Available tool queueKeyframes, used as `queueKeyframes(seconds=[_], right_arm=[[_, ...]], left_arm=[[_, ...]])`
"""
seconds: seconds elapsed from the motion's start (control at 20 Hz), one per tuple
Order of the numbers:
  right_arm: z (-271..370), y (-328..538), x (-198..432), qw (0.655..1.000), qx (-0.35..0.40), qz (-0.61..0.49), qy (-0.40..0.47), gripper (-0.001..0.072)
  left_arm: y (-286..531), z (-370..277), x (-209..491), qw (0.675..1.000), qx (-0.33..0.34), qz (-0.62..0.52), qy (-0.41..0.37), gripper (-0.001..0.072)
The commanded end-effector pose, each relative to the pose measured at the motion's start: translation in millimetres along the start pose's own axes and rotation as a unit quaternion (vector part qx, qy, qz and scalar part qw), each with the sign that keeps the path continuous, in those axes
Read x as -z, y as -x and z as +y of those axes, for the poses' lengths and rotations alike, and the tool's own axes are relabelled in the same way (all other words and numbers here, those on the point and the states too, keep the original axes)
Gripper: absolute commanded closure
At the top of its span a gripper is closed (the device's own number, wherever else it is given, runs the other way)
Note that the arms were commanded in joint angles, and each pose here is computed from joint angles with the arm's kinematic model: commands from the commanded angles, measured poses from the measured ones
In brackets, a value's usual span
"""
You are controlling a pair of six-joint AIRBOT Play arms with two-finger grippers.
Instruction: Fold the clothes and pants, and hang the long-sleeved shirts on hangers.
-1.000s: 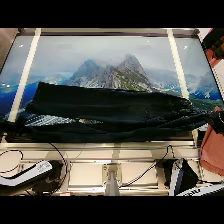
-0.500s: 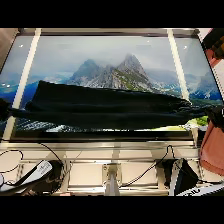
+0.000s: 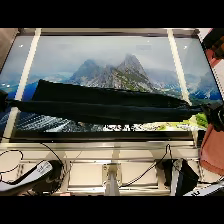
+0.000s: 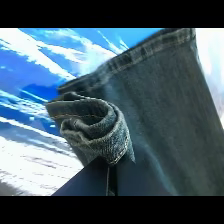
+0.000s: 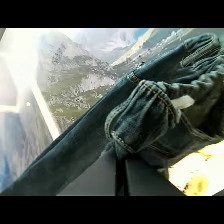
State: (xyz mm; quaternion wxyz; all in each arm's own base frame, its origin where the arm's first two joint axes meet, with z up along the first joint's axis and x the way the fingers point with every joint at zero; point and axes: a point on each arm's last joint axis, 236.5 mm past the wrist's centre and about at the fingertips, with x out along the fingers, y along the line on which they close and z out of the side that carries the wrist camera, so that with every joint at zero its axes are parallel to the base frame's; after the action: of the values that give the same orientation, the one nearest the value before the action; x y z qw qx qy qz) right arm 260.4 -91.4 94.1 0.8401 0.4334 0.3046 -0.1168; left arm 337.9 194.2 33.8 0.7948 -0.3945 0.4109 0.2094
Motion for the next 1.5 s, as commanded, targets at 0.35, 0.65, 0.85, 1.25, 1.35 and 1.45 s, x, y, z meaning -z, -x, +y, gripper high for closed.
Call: queueKeyframes(seconds=[0.35,0.65,0.85,1.25,1.35,1.45], right_arm=[[-12.4,-96.1,-33.1,0.986,0.006,-0.103,-0.133,0.0669],[-36.3,-185.3,7.3,0.966,0.053,-0.076,-0.242,0.0669],[-33.3,-205.5,16.0,0.969,0.062,-0.065,-0.231,0.0668],[0.1,-199.9,-34.6,0.98,0.029,-0.127,-0.153,0.0668],[0.0,-199.1,-37.7,0.979,0.028,-0.133,-0.152,0.0669],[-0.2,-198.1,-41.2,0.98,0.029,-0.141,-0.139,0.0668]], left_arm=[[-80.9,-69.6,-32.2,0.99,0.076,-0.078,0.089,0.068],[-121.4,-119.4,-43.5,0.989,0.099,-0.092,0.056,0.0681],[-148.7,-114.1,-37.9,0.991,0.088,-0.081,0.06,0.068],[-151.7,-105.2,-43.7,0.99,0.082,-0.088,0.067,0.068],[-146.2,-107.7,-47.6,0.99,0.085,-0.095,0.065,0.068],[-134.1,-110.5,-57.6,0.989,0.083,-0.118,0.042,0.068]])
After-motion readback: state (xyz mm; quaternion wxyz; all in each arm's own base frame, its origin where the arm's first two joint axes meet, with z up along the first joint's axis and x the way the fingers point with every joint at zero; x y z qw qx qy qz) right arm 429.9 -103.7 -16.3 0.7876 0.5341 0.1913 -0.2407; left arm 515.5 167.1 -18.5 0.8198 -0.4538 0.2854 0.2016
